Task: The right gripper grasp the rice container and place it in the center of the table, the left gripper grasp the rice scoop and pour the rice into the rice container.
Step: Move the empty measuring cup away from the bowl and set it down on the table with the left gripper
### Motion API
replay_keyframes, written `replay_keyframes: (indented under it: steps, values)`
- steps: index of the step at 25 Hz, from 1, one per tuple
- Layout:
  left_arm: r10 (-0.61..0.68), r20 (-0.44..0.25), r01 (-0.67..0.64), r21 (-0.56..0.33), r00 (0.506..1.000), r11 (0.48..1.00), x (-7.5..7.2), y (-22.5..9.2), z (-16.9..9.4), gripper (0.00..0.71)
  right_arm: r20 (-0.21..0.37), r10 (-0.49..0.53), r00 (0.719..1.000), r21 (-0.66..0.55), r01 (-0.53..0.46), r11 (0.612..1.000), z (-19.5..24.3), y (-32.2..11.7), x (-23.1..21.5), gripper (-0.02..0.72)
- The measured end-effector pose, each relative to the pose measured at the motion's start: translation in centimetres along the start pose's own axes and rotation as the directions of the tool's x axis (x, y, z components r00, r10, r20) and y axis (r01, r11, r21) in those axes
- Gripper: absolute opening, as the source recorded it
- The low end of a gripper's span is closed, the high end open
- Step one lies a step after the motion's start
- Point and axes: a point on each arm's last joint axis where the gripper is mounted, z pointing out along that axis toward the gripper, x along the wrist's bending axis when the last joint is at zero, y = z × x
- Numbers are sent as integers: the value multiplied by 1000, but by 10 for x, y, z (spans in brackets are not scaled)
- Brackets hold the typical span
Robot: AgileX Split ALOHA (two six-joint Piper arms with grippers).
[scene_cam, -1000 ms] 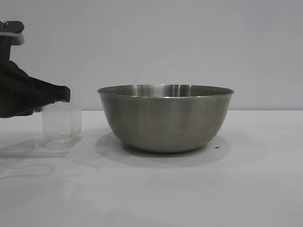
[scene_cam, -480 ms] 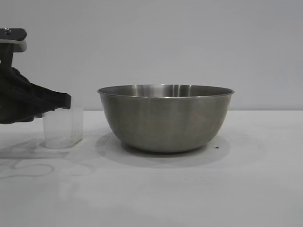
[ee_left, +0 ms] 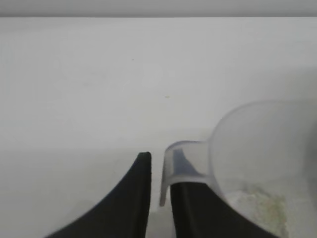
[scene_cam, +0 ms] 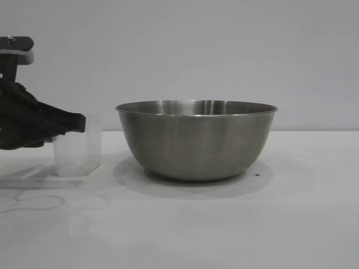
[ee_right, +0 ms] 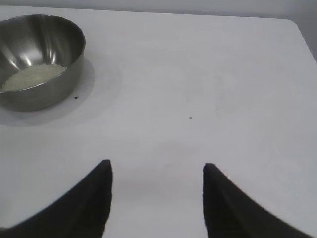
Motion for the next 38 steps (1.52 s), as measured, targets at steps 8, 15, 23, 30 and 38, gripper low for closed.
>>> replay_keyframes:
  steps: [8,15,23,30,38]
  values:
    - [3,5,-3,0,1000,1000,0,0,0,207,0,0,1000,0,0,1000,0,0,0,379]
    - [19,7,-19,18,1000,1000,2,-4,-4,218,0,0,1000,0,0,1000,0,0,0,379]
    - [43,25,-44,37,999,998,6,-5,-16,218,0,0,1000,0,0,1000,0,0,0,379]
    - [48,27,-49,41,998,998,13,1,-34,218,0,0,1000,0,0,1000,0,0,0,379]
    - [63,30,-62,-26,998,998,19,24,-55,218,0,0,1000,0,0,1000,0,0,0,379]
